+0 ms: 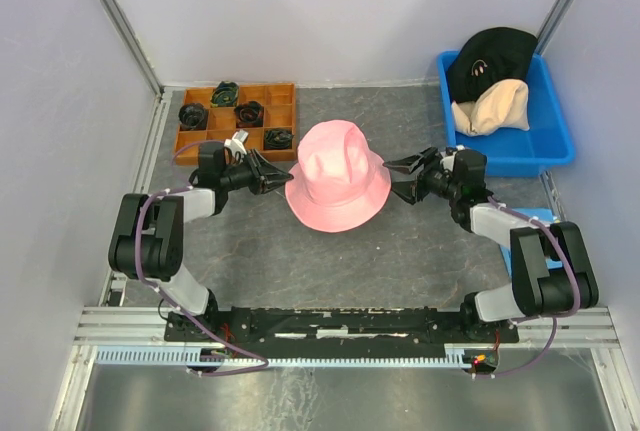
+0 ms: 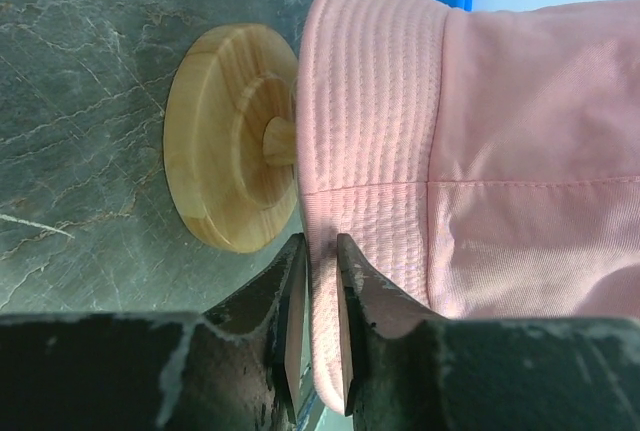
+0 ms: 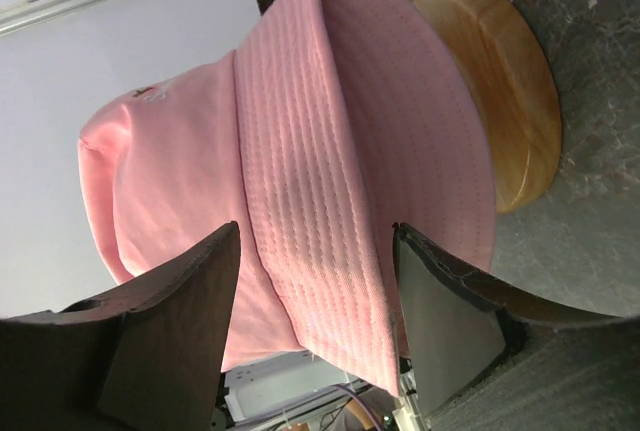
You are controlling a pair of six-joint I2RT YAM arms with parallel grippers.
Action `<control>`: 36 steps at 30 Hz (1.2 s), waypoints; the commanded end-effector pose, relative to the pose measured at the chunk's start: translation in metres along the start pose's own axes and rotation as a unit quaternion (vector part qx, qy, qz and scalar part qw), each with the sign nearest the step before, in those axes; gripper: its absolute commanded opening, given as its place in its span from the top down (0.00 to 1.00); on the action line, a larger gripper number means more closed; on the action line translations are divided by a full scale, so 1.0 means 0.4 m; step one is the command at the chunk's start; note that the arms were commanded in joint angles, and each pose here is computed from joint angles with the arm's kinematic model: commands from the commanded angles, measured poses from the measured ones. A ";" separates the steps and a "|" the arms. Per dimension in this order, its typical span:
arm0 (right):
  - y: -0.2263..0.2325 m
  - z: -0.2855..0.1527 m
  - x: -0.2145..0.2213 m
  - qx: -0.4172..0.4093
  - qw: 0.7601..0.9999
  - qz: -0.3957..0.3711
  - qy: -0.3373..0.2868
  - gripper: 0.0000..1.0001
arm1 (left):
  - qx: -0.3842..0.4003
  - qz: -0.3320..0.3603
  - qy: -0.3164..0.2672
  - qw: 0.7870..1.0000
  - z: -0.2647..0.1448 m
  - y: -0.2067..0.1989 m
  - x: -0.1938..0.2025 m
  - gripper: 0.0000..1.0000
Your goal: Stack the hats
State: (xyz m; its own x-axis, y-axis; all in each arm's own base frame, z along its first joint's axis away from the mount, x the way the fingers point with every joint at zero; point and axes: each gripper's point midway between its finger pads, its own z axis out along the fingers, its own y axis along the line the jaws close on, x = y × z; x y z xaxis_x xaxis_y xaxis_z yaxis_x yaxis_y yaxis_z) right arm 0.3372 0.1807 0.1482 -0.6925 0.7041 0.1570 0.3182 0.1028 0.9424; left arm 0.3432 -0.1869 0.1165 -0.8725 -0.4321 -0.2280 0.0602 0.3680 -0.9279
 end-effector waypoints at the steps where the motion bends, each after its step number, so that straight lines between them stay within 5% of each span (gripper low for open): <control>1: 0.043 -0.018 0.003 0.028 0.997 -0.071 -0.012 0.30 | 0.028 0.035 -0.006 0.999 -0.001 -0.041 -0.024 0.73; 14: 0.038 0.022 0.046 0.007 0.999 -0.043 0.008 0.30 | 0.035 0.022 -0.005 0.999 0.005 -0.027 -0.014 0.65; 25: -0.004 0.014 0.068 0.023 0.999 -0.034 0.010 0.35 | 0.032 0.020 -0.007 0.999 0.006 -0.021 -0.014 0.90; 36: -0.007 0.004 0.073 0.019 0.999 -0.034 0.006 0.39 | 0.029 0.013 -0.009 0.999 0.012 -0.008 -0.014 0.97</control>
State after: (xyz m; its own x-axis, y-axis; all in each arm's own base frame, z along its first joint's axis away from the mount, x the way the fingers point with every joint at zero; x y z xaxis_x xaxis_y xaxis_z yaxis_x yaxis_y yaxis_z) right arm 0.3120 0.2014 0.1384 -0.7256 0.6756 0.1303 0.3470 0.1957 0.9172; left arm 0.3489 -0.1880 0.1150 -0.8648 -0.4405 -0.2409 0.0812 0.3509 -0.9329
